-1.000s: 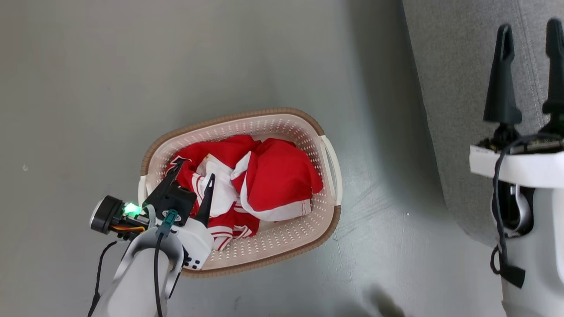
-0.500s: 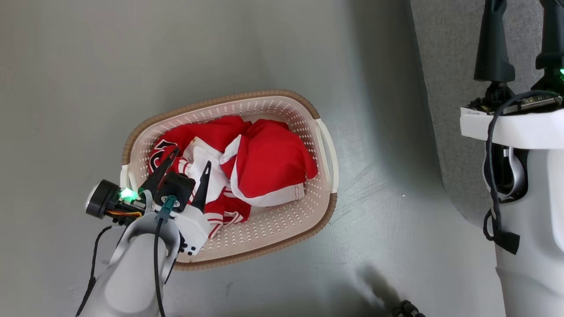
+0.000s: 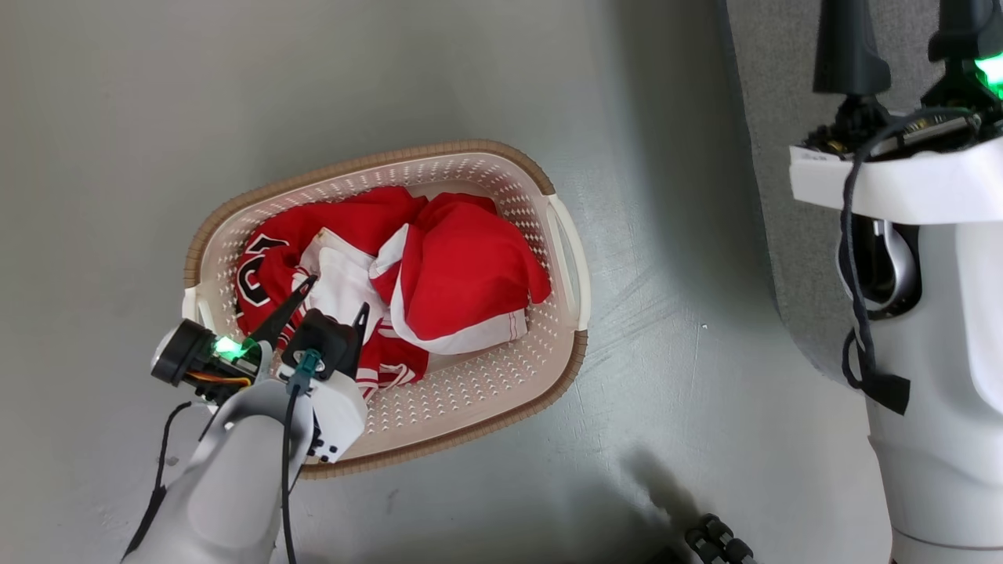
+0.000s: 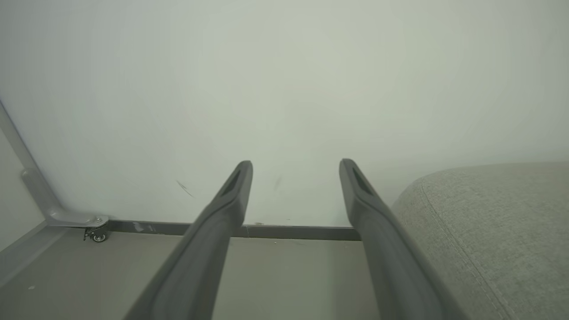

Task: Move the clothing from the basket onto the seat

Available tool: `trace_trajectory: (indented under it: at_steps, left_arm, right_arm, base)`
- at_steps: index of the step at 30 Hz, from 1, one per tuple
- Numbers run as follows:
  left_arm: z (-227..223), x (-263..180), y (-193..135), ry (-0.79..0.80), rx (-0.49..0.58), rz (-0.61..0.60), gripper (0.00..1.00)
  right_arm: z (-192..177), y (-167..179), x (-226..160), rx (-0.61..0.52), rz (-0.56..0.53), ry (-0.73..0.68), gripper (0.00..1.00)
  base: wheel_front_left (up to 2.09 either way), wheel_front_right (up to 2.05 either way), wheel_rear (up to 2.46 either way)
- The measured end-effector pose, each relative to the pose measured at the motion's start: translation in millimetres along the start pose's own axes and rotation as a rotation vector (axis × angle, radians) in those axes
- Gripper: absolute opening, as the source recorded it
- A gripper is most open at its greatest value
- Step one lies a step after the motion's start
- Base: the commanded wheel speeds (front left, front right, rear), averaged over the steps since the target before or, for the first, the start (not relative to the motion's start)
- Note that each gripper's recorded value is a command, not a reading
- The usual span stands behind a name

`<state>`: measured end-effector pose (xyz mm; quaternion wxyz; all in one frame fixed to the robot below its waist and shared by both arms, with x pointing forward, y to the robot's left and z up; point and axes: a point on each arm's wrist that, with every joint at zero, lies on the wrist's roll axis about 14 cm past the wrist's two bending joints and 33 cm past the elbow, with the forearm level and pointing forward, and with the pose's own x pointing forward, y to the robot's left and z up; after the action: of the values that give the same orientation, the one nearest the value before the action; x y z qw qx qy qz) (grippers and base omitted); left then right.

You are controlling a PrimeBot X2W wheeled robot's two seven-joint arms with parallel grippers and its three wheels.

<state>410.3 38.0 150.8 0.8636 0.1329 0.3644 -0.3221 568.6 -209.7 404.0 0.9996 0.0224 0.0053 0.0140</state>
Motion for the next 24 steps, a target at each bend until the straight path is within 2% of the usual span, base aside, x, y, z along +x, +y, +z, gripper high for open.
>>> trace_trajectory:
  at_steps: [16,24]
  left_arm:
    - [-30,11,3,0.108,0.011,0.008,1.00]
    - [-38,22,16,0.164,0.063,0.041,1.00]
  right_arm:
    - [-7,6,8,0.010,0.029,0.010,1.00]
    - [-15,-2,5,0.013,0.011,0.034,1.00]
  base:
    - [0.00,0.00,0.00]
    - [0.00,0.00,0.00]
